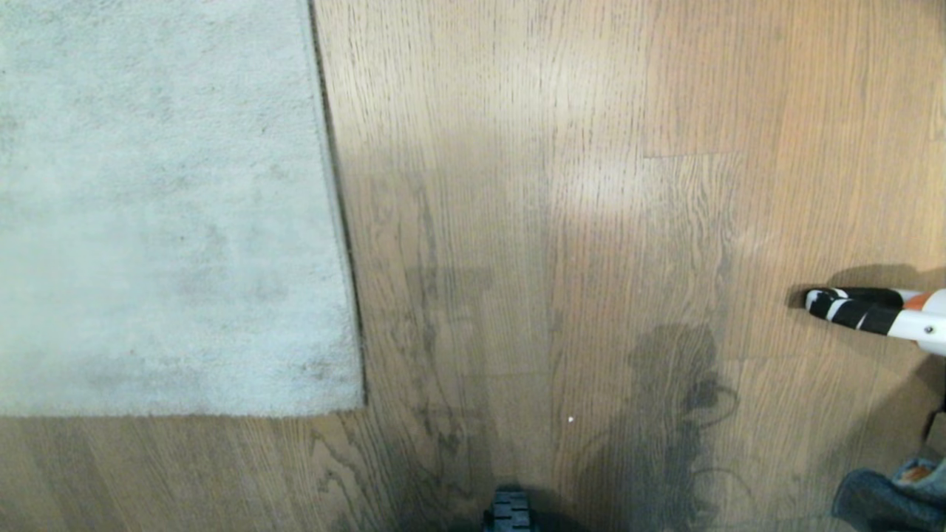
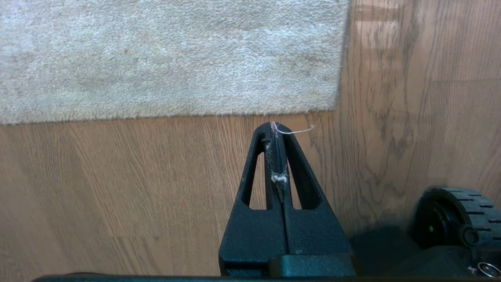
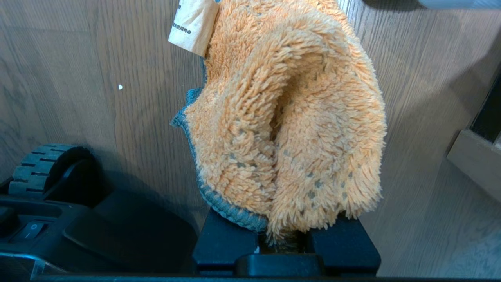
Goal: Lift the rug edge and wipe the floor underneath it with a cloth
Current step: Put down the rag
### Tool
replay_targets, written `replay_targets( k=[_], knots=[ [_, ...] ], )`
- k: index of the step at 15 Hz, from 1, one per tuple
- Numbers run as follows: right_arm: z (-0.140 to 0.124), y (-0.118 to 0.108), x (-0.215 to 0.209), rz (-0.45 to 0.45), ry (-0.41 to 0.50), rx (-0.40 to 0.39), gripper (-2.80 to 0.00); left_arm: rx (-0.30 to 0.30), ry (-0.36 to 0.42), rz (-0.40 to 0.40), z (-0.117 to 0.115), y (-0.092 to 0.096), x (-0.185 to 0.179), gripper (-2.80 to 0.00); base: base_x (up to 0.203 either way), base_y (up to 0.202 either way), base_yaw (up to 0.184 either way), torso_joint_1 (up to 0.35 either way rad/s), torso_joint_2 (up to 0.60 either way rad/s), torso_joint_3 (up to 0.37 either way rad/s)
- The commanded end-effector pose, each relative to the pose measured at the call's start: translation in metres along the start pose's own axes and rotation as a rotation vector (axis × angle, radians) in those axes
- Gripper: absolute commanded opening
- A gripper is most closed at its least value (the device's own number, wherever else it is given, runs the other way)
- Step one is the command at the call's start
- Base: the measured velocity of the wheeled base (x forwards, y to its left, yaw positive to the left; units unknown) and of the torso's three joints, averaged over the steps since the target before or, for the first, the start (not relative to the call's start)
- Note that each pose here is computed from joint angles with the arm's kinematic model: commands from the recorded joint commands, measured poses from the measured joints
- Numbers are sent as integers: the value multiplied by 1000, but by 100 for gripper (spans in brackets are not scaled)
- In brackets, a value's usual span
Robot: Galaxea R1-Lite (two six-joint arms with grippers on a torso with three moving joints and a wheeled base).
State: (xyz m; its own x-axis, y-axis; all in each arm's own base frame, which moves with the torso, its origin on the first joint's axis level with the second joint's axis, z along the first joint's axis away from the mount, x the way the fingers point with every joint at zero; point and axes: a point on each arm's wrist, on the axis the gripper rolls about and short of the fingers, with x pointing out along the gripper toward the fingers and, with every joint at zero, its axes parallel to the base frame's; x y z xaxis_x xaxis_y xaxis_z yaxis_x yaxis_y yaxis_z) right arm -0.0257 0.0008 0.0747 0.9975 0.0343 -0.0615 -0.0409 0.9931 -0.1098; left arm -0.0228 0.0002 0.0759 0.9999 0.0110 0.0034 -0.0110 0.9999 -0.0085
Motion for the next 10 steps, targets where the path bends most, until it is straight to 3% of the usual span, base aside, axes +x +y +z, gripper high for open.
replay_targets(
  k=[1, 4, 10],
  knots=[
    [1, 0, 0, 0, 7, 1, -280, -1, -1, 1, 0, 0, 0, -280, 0, 0, 0, 0, 0, 0],
    [4, 0, 2, 3, 34, -8, -280, -1, -1, 1, 0, 0, 0, -280, 0, 0, 0, 0, 0, 0],
    [67, -6, 23, 139, 125, 11, -280, -1, -1, 3, 0, 0, 0, -280, 0, 0, 0, 0, 0, 0]
  ],
)
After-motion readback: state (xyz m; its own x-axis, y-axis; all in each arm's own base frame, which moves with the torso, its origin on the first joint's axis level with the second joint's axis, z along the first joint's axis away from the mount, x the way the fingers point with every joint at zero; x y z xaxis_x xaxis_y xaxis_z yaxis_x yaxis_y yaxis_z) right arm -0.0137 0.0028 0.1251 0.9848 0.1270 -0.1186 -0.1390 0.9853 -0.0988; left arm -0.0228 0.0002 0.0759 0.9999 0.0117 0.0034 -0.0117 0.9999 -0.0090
